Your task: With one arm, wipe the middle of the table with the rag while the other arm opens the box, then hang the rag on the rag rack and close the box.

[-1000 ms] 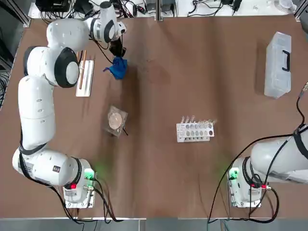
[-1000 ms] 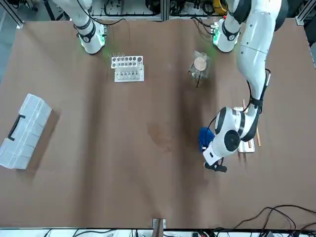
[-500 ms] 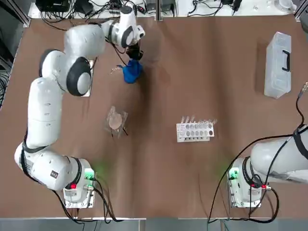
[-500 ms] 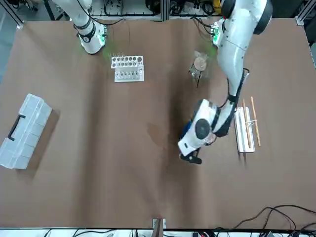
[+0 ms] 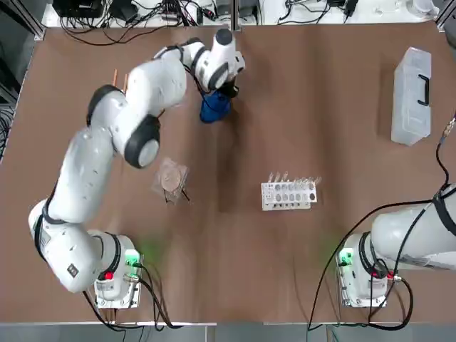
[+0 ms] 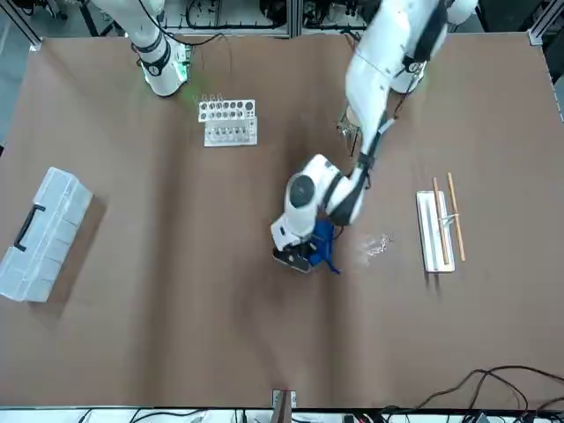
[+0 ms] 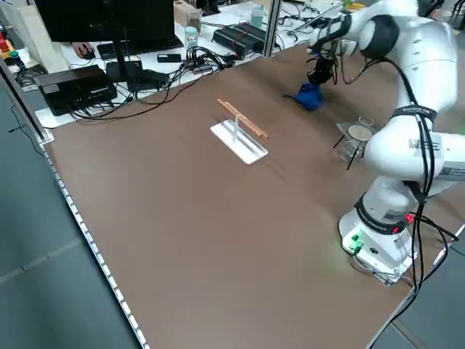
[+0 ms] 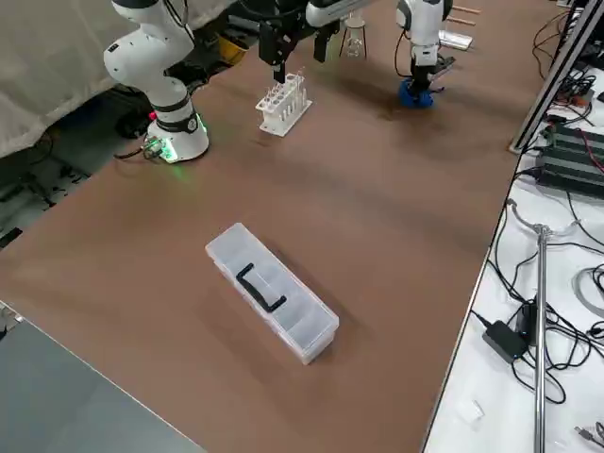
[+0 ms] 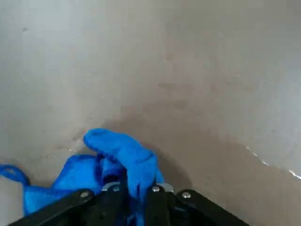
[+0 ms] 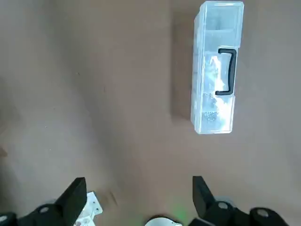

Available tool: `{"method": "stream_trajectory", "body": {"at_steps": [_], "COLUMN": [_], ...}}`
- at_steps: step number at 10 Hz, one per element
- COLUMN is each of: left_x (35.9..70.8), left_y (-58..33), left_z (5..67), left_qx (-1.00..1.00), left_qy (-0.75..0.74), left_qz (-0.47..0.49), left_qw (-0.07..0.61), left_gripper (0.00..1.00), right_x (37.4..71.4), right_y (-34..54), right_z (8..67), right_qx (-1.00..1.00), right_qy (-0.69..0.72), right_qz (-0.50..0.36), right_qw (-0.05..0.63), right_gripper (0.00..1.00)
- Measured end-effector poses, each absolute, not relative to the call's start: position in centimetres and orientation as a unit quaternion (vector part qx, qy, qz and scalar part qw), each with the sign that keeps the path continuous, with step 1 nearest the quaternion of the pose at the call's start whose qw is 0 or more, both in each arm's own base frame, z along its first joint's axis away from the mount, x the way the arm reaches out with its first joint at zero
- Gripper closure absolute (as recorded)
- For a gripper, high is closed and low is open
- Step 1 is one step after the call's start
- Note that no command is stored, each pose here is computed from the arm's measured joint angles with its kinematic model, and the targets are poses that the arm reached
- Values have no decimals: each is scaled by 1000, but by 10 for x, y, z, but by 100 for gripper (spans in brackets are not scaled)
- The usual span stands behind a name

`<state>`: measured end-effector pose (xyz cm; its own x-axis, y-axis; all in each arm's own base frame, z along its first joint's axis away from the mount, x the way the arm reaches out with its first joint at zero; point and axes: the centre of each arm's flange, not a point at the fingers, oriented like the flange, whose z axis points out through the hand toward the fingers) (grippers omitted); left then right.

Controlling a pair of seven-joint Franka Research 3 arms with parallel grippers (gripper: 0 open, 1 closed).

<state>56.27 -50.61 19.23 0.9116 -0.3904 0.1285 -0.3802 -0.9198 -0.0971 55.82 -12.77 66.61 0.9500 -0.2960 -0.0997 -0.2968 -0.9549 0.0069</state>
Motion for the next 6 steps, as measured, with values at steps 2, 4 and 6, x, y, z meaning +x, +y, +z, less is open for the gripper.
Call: {"method": "stream_trajectory", "body": {"at_steps": [2,4,6], "left_x": [543,540,529], "left_y": [-533,-550,-577], "left_z": [201,217,236], "left_qx": [-980,-980,-978], "left_qy": [188,182,175], "left_qz": [-68,-76,-98], "left_qw": [15,-22,-65], "left_gripper": [86,86,86], "right_x": [563,563,564], "right_y": [-110,-111,-112], "right_z": [664,664,660], "right_qx": [-989,-989,-989], "right_qy": [135,136,137], "right_qz": [52,53,56], "right_qw": [3,2,2], "right_gripper": [0,0,0]}}
